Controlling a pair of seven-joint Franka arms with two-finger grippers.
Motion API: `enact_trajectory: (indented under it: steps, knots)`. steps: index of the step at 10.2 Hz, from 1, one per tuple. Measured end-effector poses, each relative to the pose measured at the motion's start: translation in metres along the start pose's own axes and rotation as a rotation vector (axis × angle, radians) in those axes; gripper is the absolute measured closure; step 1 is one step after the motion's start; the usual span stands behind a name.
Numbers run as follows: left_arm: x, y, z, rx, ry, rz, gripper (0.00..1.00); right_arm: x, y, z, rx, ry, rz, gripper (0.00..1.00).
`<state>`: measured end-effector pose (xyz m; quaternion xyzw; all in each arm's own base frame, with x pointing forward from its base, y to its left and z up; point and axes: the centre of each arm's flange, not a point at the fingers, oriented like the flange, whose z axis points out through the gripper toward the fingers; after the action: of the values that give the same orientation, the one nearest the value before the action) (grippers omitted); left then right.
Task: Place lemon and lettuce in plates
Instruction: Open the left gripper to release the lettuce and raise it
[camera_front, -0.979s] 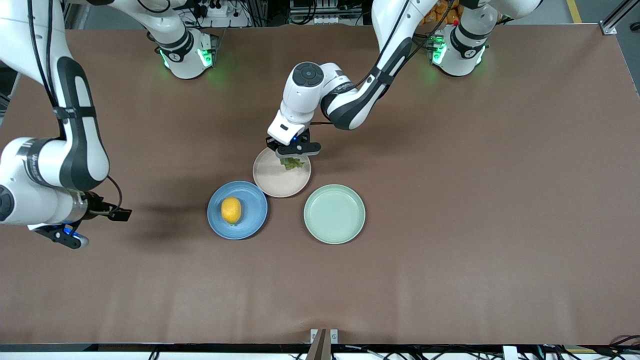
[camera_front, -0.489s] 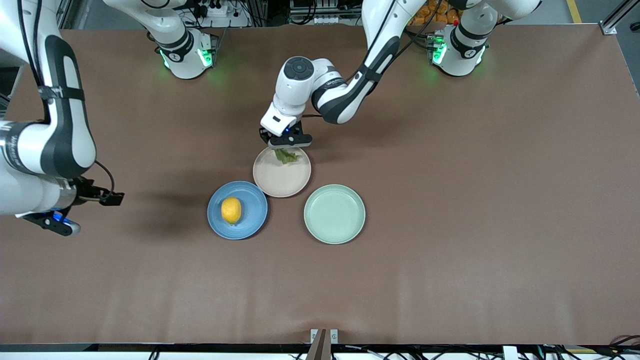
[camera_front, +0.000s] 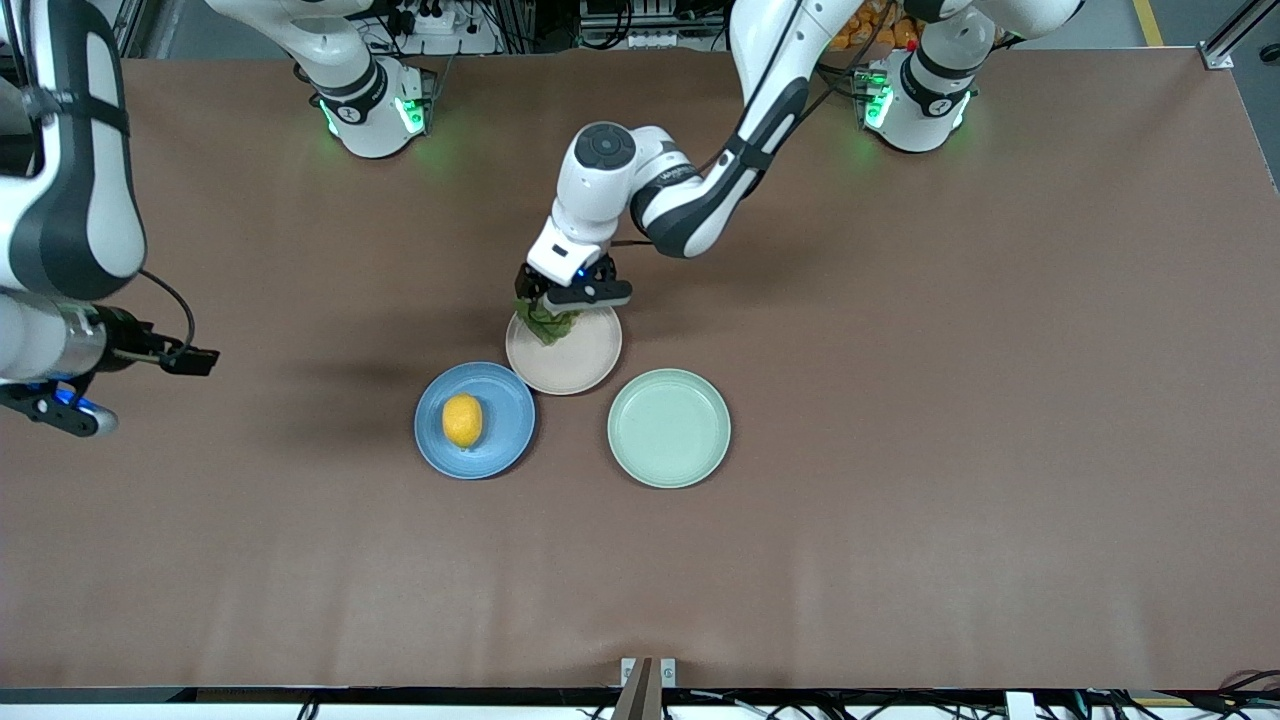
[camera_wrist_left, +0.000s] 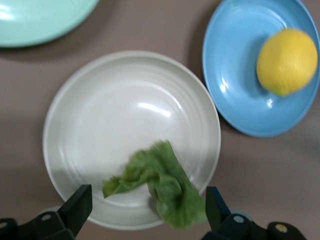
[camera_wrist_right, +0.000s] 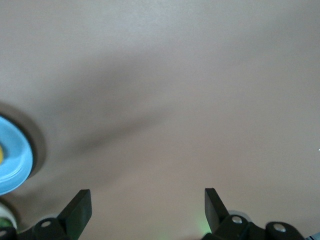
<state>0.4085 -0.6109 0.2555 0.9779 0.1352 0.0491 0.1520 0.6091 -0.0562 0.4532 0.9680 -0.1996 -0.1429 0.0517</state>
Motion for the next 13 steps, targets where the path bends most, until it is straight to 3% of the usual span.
enact_trajectory:
  steps: [7, 10, 13]
  knots:
    - [0.155, -0.064, -0.098, 0.188, 0.02, -0.086, 0.0, -0.054, -0.03, -0.064, 0.031, 0.106, -0.077, 0.0]
    - [0.234, -0.117, -0.141, 0.215, 0.033, -0.1, 0.0, -0.056, -0.028, -0.087, 0.053, 0.163, -0.076, 0.0]
    - [0.264, -0.146, -0.152, 0.234, 0.029, -0.104, 0.0, -0.055, -0.024, -0.113, 0.08, 0.236, -0.069, 0.0]
